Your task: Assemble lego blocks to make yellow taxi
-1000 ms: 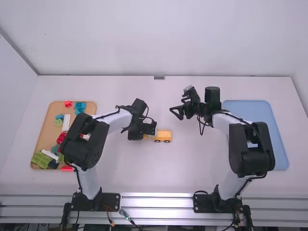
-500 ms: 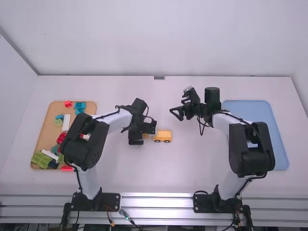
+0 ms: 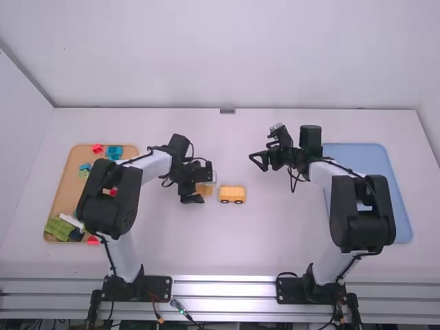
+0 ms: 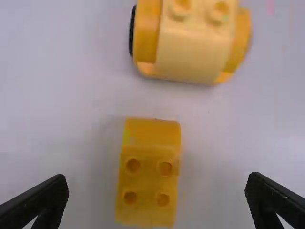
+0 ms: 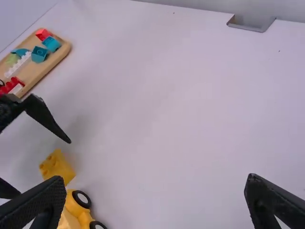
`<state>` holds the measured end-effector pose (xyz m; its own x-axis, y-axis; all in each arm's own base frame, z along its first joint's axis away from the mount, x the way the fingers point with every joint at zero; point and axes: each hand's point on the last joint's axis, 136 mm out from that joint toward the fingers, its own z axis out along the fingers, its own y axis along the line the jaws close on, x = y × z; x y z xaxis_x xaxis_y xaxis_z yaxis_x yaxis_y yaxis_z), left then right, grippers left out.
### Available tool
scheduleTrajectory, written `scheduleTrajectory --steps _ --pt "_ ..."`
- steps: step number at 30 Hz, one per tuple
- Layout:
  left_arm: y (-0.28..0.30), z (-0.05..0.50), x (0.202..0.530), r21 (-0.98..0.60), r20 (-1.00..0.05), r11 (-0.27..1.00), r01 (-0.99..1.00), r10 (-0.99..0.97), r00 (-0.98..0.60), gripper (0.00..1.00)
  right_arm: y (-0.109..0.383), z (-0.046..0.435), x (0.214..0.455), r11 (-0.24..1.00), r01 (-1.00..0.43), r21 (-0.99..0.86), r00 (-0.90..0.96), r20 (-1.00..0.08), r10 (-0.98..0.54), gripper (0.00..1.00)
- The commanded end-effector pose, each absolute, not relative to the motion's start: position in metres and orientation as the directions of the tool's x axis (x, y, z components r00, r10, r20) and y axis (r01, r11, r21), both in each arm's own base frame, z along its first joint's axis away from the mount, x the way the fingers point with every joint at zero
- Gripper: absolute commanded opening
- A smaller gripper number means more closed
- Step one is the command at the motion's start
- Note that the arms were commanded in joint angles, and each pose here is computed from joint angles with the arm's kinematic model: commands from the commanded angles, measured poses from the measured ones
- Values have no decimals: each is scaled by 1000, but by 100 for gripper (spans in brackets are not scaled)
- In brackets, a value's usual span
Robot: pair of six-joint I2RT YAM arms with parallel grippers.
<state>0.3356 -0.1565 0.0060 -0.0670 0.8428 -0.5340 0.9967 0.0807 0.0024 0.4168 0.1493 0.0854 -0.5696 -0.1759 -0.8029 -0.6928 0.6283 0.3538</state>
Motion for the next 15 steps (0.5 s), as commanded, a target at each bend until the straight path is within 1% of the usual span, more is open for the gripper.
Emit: scheduleTrajectory --steps 1,2,5,8,9,15 --pt "-171 23 322 38 -732 -46 998 679 59 99 153 91 420 617 -705 348 -556 -812 -178 99" --pt "-171 28 322 56 -783 -38 998 618 68 99 152 91 421 619 -704 348 -557 -812 -176 99" --pt "-168 28 320 78 -842 -4 997 535 68 99 153 91 420 618 -705 348 -557 -811 -178 99" --pt "-163 18 322 68 -852 57 996 523 28 99 157 91 419 611 -711 348 -555 -812 -183 99" --pt "-162 11 324 64 -857 98 993 515 4 99 158 91 418 608 -713 348 -554 -812 -185 99" --pt "-164 -6 331 35 -870 167 985 491 -53 99 165 91 416 594 -733 332 -537 -818 -205 99"
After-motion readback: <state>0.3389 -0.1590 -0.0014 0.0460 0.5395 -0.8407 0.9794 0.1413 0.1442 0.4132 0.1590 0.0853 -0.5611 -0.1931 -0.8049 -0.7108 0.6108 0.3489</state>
